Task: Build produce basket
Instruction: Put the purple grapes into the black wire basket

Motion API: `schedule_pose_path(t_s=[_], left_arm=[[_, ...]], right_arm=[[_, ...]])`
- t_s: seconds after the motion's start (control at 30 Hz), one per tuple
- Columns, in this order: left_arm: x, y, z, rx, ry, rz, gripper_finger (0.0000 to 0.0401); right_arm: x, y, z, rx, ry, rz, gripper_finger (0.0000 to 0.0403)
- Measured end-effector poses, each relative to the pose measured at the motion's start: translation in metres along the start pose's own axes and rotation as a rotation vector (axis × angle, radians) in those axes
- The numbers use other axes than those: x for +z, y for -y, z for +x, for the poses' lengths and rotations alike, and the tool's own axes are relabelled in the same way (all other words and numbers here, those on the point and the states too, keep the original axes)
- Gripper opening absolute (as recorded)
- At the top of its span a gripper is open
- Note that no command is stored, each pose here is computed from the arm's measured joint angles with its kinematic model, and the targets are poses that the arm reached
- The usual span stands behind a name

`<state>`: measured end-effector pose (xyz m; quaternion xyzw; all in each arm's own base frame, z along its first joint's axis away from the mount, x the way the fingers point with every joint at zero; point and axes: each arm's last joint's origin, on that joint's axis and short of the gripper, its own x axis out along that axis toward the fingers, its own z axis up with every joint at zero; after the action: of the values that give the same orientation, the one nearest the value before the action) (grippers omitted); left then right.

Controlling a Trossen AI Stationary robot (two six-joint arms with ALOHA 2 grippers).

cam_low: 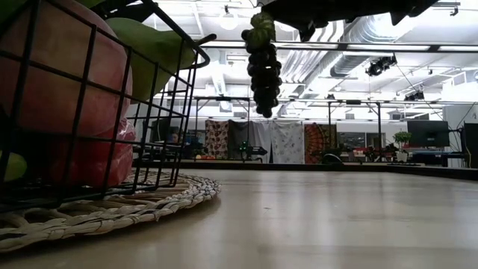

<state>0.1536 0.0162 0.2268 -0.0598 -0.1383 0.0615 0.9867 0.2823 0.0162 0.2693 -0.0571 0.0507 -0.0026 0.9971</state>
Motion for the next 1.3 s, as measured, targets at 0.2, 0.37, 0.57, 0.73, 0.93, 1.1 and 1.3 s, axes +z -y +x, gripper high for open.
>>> schedule_pose_path(t_s=[0.2,0.37,0.57,0.73,0.93,1.1,1.3], left_arm=[[0.000,0.000,0.000,0.000,0.000,0.000,0.0129],[0.000,0.000,0.000,0.000,0.000,0.000,0.0129],[0.000,0.000,0.000,0.000,0.000,0.000,0.0129],[0.000,-0.001,0.000,0.029,0.004,0.000,0.0129],[0.000,-0.001,0.000,0.045,0.005,0.003,0.0129],[0.000,-0.001,0.000,0.045,0.003,0.008,0.0129],[0.000,-0.001,0.000,0.045,0.001,0.008,0.0129]], right_arm=[[0.000,0.000,0.000,0.000,0.000,0.005,0.0000],[0.001,0.001,0.000,-0.049,0.004,0.033,0.0000],[0.003,0.004,0.000,-0.128,0.034,0.108,0.0000],[0.003,0.001,0.010,-0.102,0.100,0.147,0.0000],[0.013,-0.010,0.032,-0.003,0.143,0.143,0.0000],[0.028,-0.027,0.053,0.128,0.176,0.126,0.0000],[0.054,-0.047,0.077,0.187,0.242,0.048,0.0000]])
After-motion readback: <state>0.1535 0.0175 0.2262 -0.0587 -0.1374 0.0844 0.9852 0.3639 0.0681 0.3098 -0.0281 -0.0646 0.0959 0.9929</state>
